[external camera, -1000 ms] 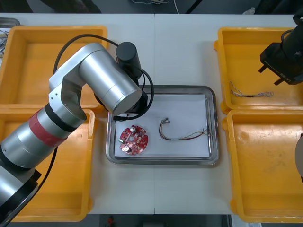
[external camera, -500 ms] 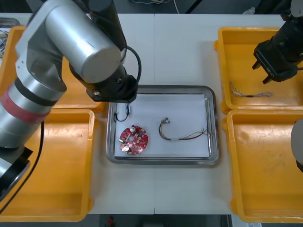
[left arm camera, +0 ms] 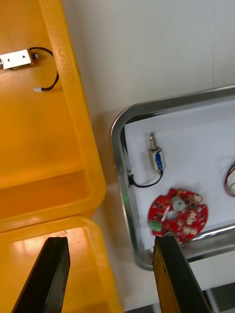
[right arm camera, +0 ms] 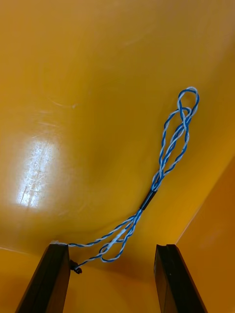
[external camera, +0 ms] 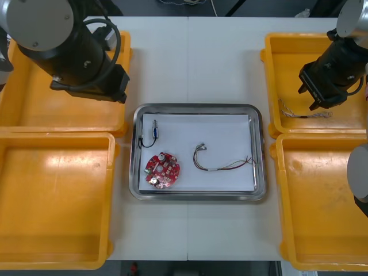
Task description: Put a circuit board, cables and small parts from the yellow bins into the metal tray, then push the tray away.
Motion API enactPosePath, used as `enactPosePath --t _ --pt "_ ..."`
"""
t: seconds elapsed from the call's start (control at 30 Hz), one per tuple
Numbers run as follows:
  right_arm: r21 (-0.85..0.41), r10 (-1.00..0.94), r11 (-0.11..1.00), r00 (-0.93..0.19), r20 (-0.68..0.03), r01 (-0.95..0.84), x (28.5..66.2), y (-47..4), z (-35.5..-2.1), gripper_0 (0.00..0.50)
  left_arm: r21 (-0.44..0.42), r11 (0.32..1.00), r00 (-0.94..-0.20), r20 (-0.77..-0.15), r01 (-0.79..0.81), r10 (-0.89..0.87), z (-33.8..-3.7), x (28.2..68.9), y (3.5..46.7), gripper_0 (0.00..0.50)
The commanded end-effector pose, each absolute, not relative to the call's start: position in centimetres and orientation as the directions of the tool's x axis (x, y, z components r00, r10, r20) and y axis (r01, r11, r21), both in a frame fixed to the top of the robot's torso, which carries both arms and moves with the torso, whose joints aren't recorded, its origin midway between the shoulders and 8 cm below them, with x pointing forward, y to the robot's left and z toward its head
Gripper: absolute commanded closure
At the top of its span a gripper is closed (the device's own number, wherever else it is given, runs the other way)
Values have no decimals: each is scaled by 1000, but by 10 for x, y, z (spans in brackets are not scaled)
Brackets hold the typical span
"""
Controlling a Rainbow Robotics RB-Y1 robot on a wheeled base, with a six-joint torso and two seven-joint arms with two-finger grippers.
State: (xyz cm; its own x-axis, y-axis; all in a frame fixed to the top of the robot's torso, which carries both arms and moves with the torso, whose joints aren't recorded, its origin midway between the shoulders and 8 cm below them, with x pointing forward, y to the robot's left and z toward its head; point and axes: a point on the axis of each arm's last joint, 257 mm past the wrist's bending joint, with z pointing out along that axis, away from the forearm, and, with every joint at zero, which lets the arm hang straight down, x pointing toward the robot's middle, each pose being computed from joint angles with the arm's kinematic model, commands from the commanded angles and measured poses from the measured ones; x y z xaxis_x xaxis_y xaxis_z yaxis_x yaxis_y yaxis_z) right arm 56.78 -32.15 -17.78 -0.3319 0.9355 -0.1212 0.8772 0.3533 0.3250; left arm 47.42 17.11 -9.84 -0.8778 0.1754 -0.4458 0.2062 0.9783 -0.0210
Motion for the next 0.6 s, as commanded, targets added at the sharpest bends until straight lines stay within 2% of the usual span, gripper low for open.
enactPosePath --t 0.03,0.37,0.6 --pt "368 948 317 -295 -117 874 584 -303 -166 0 47 953 -831 -476 301 286 -62 482 200 0" --pt "374 954 298 -280 -104 878 588 -296 -193 0 131 876 -771 -428 464 472 -51 488 239 0" --pt "352 954 301 -280 -112 886 583 -298 -208 0 175 781 -669 -425 600 609 -46 503 264 0"
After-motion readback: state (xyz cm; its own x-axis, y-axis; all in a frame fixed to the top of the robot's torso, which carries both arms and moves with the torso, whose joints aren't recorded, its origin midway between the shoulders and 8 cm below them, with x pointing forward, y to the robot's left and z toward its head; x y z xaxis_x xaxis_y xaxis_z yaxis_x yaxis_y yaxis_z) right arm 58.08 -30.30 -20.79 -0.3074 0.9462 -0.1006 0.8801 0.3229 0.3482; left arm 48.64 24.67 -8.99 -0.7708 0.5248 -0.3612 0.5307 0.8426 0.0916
